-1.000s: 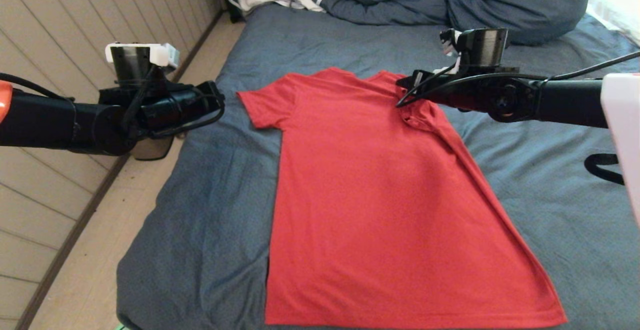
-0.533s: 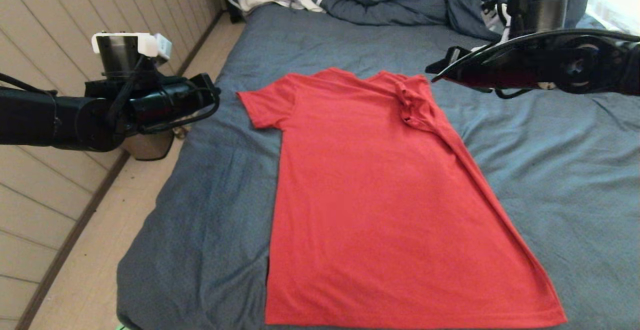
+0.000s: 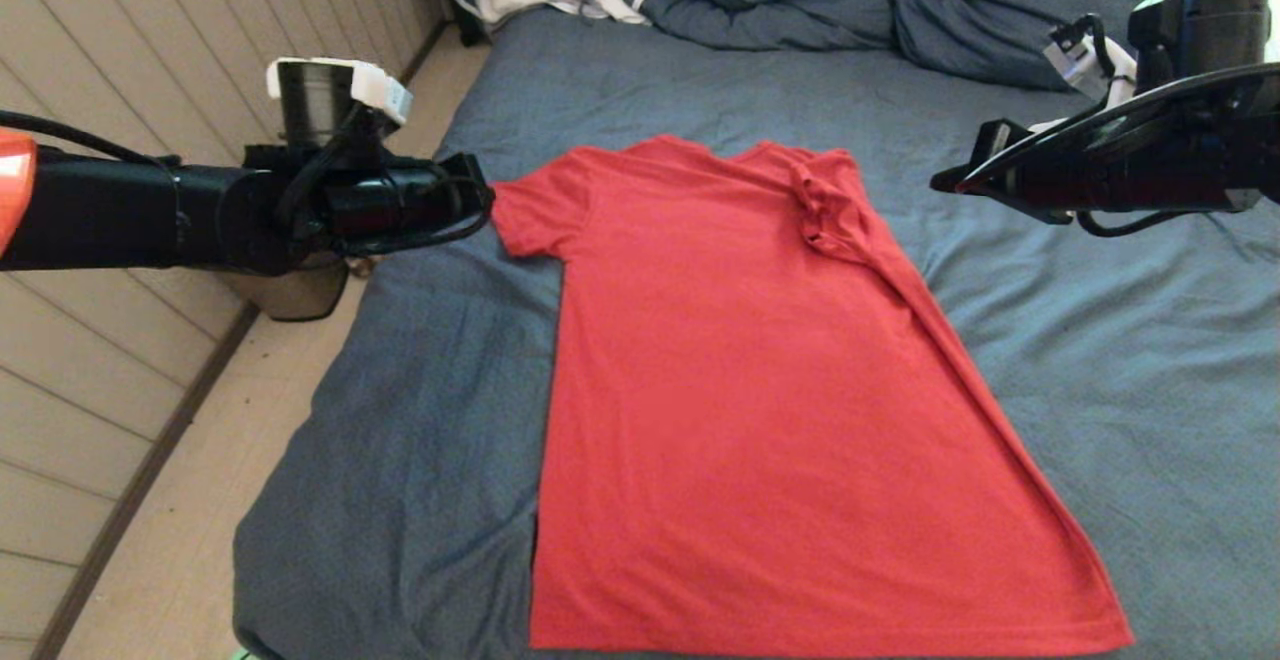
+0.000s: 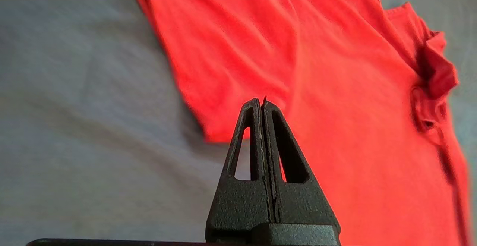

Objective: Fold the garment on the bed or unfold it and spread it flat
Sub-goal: Fold the red T-shirt

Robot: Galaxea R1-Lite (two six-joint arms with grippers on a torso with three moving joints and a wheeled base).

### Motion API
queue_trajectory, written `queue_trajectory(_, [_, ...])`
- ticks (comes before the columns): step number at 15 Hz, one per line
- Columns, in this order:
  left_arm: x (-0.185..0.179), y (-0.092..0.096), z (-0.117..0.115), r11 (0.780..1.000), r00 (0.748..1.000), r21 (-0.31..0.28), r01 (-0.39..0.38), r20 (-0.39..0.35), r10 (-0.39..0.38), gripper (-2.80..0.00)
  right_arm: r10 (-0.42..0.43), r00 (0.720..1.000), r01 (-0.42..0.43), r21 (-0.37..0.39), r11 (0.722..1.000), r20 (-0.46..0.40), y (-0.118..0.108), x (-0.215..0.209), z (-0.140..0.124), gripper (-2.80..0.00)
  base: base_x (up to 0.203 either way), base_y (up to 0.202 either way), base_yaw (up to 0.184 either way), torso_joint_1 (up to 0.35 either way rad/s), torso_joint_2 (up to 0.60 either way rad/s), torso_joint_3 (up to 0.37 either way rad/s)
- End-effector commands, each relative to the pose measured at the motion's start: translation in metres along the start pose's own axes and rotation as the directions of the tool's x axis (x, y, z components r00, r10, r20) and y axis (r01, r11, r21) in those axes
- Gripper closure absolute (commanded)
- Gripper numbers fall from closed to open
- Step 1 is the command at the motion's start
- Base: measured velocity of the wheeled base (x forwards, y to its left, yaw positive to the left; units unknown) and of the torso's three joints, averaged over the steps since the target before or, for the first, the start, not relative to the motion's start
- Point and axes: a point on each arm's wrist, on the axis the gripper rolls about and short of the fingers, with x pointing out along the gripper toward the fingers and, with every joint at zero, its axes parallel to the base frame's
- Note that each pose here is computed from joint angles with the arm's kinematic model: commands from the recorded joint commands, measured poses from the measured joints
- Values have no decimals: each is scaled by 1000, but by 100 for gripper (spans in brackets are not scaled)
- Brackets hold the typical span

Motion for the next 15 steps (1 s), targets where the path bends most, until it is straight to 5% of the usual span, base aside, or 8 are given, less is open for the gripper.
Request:
queue_trajectory(1, [19,-3,-8,999,999,-55,1,-45,-3,0,-4,1000,4,11,1000,-16,-7,-1,-3,0,0,0,0,0,0,0])
queue_trajectory(3, [26,-3,-11,992,995,-125,-17,-101,5,0,2,1000,-2,23,1000,-28,-14,2,-4,0,0,0,0,0,0,0])
queue_trajectory(4, [29,-1,-14,989,992,-143,-27,-126,9,-280,-2,999,3,29,1000,-34,-19,5,-5,0,0,0,0,0,0,0])
queue_trajectory(15, [48,19,-30,984,985,-154,-84,-163,59,-280,3,1000,-3,26,1000,-16,-28,24,-7,0,0,0,0,0,0,0])
